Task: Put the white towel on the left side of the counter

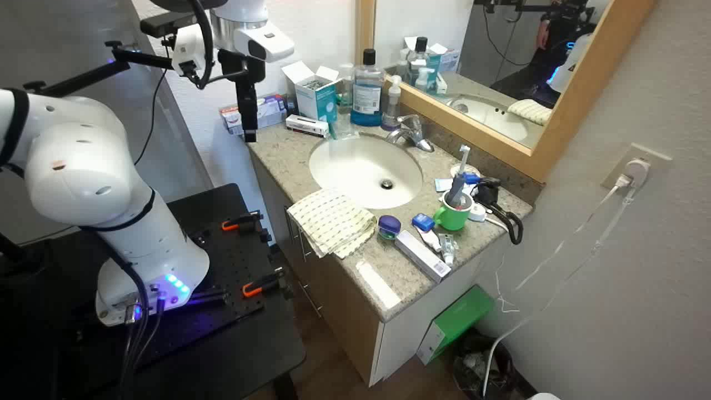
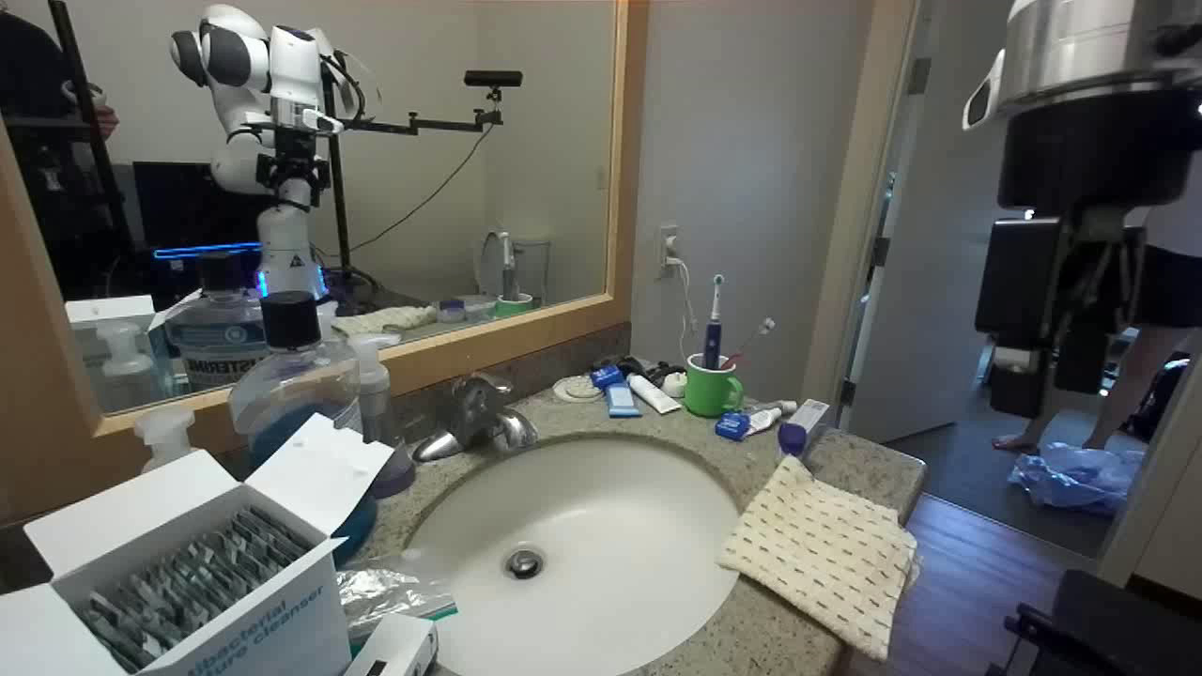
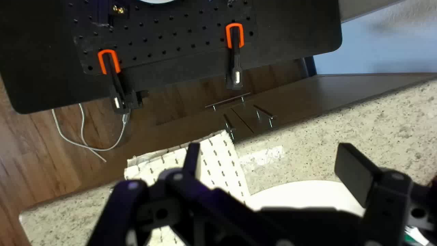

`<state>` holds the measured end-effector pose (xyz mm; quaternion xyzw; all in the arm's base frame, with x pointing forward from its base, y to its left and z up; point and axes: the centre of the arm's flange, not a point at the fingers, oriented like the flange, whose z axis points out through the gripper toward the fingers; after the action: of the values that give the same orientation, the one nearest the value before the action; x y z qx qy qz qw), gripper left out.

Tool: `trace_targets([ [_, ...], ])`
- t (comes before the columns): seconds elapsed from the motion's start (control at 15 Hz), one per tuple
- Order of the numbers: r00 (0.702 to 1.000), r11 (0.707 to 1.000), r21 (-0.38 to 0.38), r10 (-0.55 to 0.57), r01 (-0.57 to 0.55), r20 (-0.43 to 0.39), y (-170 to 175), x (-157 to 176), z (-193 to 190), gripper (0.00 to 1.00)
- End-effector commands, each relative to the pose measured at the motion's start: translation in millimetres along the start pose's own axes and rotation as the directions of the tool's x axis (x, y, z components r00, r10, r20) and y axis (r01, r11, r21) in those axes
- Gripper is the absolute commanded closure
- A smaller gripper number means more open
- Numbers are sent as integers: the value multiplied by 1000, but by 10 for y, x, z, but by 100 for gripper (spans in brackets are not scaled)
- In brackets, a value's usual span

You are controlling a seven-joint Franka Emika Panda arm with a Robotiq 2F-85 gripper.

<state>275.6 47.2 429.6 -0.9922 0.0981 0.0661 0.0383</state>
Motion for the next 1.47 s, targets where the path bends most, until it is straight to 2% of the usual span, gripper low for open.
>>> trace_targets([
  [0.0,1000,1000,0,0,0,0,0,0,0,0],
  [0.27,1000,1000,-7,-19,19,3,31,111,-31,0],
  [0.6,986,985,-41,-166,167,32,144,321,-128,0],
  [0.87,960,961,-12,-274,275,47,176,494,-19,0],
  [1.13,957,956,53,-290,289,3,276,617,92,0],
  [1.27,974,971,77,-228,227,-1,334,670,133,0],
  [1.33,967,966,46,-254,254,9,314,575,100,0],
  [1.4,970,968,57,-244,243,9,341,596,116,0],
])
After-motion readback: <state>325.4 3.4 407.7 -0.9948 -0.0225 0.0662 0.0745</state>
